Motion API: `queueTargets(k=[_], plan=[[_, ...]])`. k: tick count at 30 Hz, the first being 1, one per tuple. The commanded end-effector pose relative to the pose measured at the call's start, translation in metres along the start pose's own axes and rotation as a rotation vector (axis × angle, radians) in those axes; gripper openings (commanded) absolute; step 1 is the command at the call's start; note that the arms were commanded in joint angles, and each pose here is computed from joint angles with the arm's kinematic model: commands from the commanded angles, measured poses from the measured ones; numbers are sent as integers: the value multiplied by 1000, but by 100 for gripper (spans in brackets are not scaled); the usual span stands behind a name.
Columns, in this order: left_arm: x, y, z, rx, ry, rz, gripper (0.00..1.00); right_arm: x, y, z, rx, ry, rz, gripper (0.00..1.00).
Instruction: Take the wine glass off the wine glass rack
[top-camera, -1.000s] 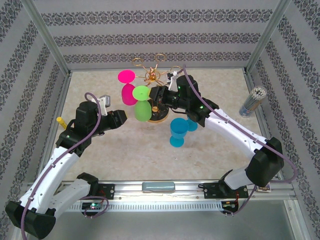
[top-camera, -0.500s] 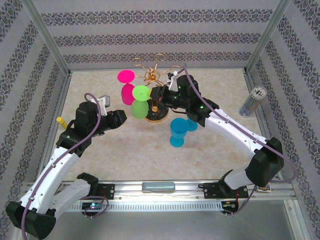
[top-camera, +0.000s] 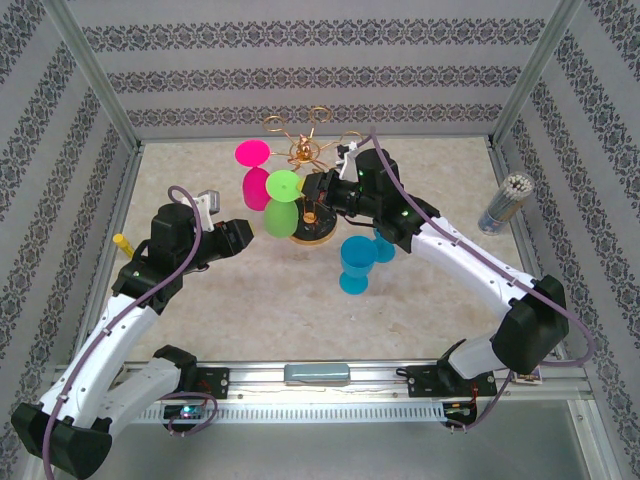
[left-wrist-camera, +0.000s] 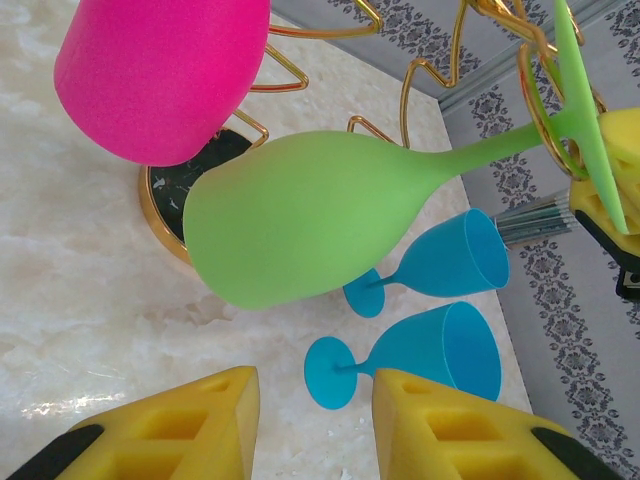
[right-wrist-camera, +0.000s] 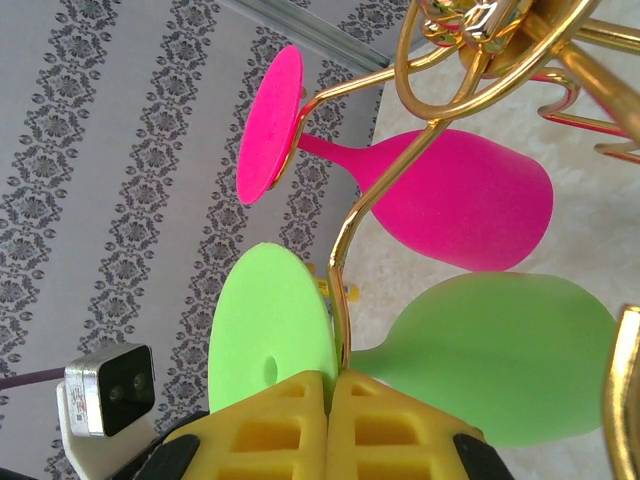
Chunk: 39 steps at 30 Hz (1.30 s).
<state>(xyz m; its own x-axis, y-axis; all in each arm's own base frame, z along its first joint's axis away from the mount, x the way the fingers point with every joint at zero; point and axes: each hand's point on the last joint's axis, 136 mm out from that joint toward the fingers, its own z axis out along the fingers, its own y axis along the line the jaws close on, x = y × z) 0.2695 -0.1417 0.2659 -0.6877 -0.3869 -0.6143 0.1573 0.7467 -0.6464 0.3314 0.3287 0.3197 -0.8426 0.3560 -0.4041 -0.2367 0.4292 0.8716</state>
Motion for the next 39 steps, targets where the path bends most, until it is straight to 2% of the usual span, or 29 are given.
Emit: queueTargets(k=[1,17,25,32,37,39], plan=[[-11,-6,-5,34,-45,1,35,-17,36,-20,-91,-53,-47,0],[-12,-6,-6,33,-50,1,35,-18,38,-22,-99,-52,-45,2],[-10,-5,-6,31,-49,0,35,-18,38,-23,-96,-57,-43,15],[-10,-4,-5,28,-47,-2,35,-18,39,-24,-98,-57,-45,17],[-9,-4,-6,28,-49,-2,35,-17,39,-25,-98,-56,-43,14],[-9,-3,-6,26,-50,-2,35,-17,39,-24,-99,-54,-42,8]])
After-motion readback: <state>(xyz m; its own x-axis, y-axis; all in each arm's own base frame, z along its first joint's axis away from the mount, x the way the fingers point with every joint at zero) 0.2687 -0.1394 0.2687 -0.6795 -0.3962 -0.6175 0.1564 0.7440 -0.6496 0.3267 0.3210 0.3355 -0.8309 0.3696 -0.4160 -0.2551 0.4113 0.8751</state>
